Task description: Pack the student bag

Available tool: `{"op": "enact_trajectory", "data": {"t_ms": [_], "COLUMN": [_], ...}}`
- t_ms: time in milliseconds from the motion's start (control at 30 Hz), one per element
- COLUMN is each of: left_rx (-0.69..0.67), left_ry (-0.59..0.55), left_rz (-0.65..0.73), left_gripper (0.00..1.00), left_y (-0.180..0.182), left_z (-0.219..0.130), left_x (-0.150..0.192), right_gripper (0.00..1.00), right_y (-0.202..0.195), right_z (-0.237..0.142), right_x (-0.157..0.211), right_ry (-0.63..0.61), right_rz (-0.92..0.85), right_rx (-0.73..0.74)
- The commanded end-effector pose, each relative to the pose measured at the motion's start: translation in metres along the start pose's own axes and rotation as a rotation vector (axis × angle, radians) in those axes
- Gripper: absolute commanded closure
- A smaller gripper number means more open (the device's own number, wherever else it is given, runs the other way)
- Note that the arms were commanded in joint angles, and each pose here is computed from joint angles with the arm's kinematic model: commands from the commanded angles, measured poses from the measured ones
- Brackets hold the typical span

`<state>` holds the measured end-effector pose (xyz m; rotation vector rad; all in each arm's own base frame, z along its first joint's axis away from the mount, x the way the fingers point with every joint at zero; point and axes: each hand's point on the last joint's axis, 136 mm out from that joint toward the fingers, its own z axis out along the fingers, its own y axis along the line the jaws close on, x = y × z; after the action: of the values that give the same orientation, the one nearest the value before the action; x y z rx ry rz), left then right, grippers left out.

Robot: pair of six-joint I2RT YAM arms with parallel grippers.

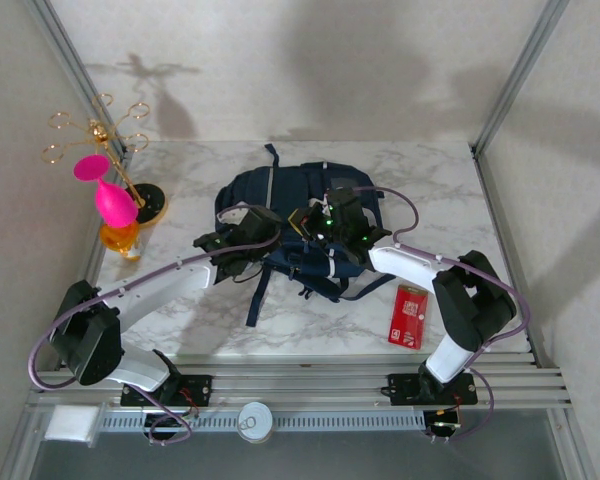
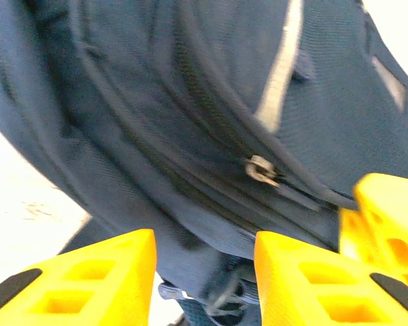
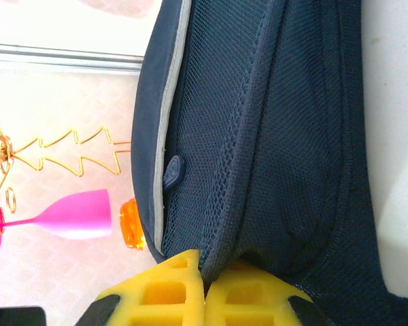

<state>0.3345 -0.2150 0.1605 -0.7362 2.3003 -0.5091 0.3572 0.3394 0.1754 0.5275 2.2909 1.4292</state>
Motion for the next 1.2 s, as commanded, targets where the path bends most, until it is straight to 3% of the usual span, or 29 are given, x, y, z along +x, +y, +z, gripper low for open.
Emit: {"op": "enact_trajectory", "data": {"t_ms": [0,333,667,767,1167], "left_rx": [0.056,0.046,-0.036,-0.093,-0.174], "left_ry": [0.001,-0.001,-0.009,-0.039,-0.112], "left_rz": [0.0,0.089,0.168,0.187,0.127], "left_gripper": [0.56,0.53,0.55,0.54,0.54], "left_y": [-0.028,-0.045,-0.018,-0.003,0.04], "left_z": [0.003,0.016,0.03,0.033,-0.019], "left_x": [-0.002,0.002,0.005,-0.008,-0.033], "right_gripper": [1.0,1.0,1.0,1.0,1.0], "right_y": [0.064,0.067,0.071,0.074,0.078], "right_z": [-0.017,-0.016,-0.017,-0.019,-0.026], "right_x": [-0.01,-0.007,-0.009,-0.006,-0.012], "right_ry": [-0.031,-0.004,0.019,0.036,0.023], "right_rz": [-0.04,-0.012,0.02,0.036,0.028], "right_rx": [-0.19,-0.205,-0.23,-0.25,-0.257]}}
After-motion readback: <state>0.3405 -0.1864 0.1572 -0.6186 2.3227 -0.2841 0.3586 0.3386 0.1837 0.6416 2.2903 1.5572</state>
